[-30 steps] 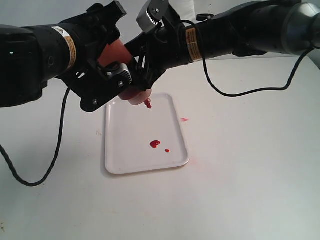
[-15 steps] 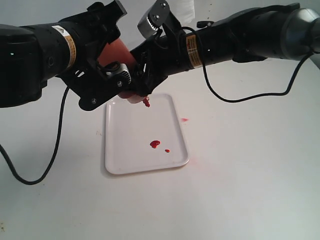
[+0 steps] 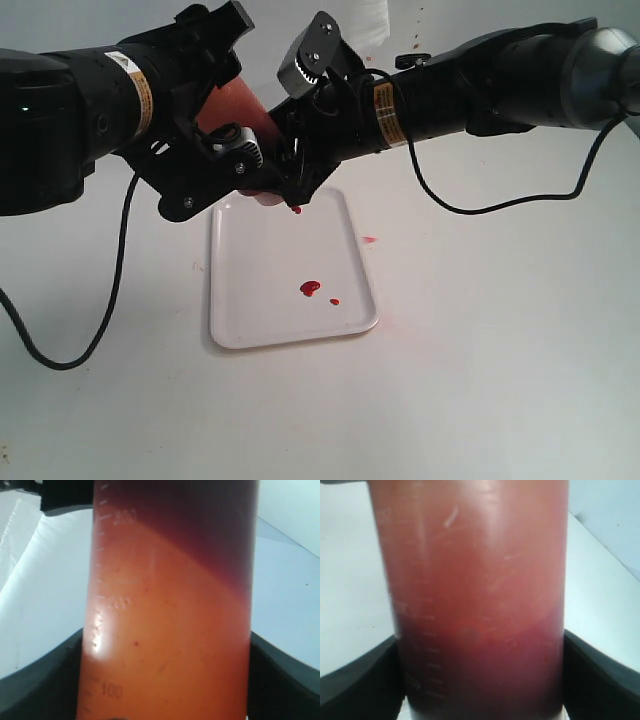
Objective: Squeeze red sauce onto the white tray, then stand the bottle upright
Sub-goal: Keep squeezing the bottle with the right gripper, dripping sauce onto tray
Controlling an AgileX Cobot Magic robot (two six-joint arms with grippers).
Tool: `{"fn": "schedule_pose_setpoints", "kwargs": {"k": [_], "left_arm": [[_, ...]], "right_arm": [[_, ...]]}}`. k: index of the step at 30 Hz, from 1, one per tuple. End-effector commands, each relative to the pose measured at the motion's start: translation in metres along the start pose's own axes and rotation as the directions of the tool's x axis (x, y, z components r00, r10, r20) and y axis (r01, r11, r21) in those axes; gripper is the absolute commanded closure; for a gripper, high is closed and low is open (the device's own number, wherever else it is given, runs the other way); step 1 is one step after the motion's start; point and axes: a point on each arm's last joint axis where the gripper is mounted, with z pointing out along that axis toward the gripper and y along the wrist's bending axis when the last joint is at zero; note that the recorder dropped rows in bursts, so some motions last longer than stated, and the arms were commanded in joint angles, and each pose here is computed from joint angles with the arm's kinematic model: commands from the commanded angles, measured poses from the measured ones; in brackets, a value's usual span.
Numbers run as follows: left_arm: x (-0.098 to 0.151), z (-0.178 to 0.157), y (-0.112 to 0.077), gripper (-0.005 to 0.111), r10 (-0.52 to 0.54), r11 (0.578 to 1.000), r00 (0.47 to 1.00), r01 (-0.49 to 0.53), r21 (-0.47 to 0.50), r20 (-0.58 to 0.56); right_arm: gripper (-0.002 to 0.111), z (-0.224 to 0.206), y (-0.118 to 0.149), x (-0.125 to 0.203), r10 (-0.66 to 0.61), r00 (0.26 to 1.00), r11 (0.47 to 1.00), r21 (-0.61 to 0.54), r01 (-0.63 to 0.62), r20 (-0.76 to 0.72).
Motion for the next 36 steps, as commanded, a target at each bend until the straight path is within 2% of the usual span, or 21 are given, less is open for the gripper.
{"fn": "schedule_pose_setpoints", "kwargs": {"k": [1, 2, 4, 5, 8, 10, 12, 18, 20, 21, 22, 25, 28, 32, 36], "left_arm": [[0.0055, -0.0026, 0.0032, 0.107, -0.01, 1.0, 1.0, 0.01, -0.015, -0.024], [0.0053, -0.0026, 0.0032, 0.107, -0.012, 1.0, 1.0, 0.012, -0.016, -0.021], [0.0047, -0.0026, 0.003, 0.107, -0.022, 1.0, 1.0, 0.022, -0.013, -0.015], [0.0047, -0.0026, 0.003, 0.107, -0.022, 1.0, 1.0, 0.022, -0.013, -0.015], [0.0047, -0.0026, 0.003, 0.107, -0.022, 1.0, 1.0, 0.022, -0.013, -0.015], [0.0047, -0.0026, 0.003, 0.107, -0.022, 1.0, 1.0, 0.022, -0.013, -0.015], [0.0047, -0.0026, 0.003, 0.107, -0.022, 1.0, 1.0, 0.022, -0.013, -0.015], [0.0047, -0.0026, 0.003, 0.107, -0.022, 1.0, 1.0, 0.022, -0.013, -0.015], [0.0047, -0.0026, 0.003, 0.107, -0.022, 1.0, 1.0, 0.022, -0.013, -0.015], [0.0047, -0.0026, 0.003, 0.107, -0.022, 1.0, 1.0, 0.022, -0.013, -0.015], [0.0047, -0.0026, 0.003, 0.107, -0.022, 1.0, 1.0, 0.022, -0.013, -0.015], [0.0046, -0.0026, 0.0029, 0.107, -0.038, 0.999, 0.999, 0.038, -0.012, -0.013], [0.0046, -0.0026, 0.0029, 0.107, -0.109, 0.994, 0.994, 0.109, -0.013, -0.012], [0.0042, -0.0026, 0.0025, 0.107, -0.194, 0.981, 0.981, 0.194, -0.009, -0.008], [0.0001, -0.0027, -0.0007, 0.107, -0.308, 0.951, 0.951, 0.307, 0.037, 0.025]], "right_arm": [[0.107, -0.0024, -0.001, -0.0004, -0.013, 1.0, 1.0, 0.02, 0.013, -0.004], [0.104, -0.0024, -0.001, -0.0004, -0.008, 1.0, 1.0, 0.02, 0.008, -0.004], [0.085, -0.0024, -0.0006, -0.0005, -0.006, 1.0, 1.0, 0.016, 0.006, -0.003], [0.067, -0.0024, 0.0007, -0.0009, -0.006, 1.0, 1.0, 0.002, 0.006, 0.002], [0.023, -0.0019, 0.003, -0.0017, -0.01, 1.0, 1.0, -0.019, 0.011, 0.008], [0.007, -0.0019, 0.003, -0.0017, -0.013, 1.0, 1.0, -0.019, 0.013, 0.008], [0.003, -0.0019, 0.0031, -0.0018, -0.013, 1.0, 1.0, -0.021, 0.013, 0.009], [0.005, -0.0023, 0.0049, -0.0091, 0.05, 0.995, 0.998, -0.044, -0.046, 0.086], [0.011, -0.0021, 0.0029, -0.008, 0.047, 0.996, 0.999, -0.022, -0.045, 0.076], [0.017, -0.0021, 0.0023, -0.0068, 0.038, 0.997, 0.999, -0.013, -0.037, 0.064], [0.024, -0.002, 0.002, -0.0061, 0.032, 0.998, 0.999, -0.01, -0.031, 0.056], [0.061, -0.0019, 0.0024, -0.0041, 0.011, 0.999, 1.0, -0.013, -0.011, 0.034], [0.109, -0.0019, 0.0031, -0.002, -0.012, 1.0, 1.0, -0.02, 0.013, 0.011], [0.108, -0.0019, 0.0024, -0.0015, -0.015, 1.0, 1.0, -0.013, 0.015, 0.006], [0.108, -0.0019, 0.0013, -0.0012, -0.015, 1.0, 1.0, 0.0, 0.015, 0.002]]}}
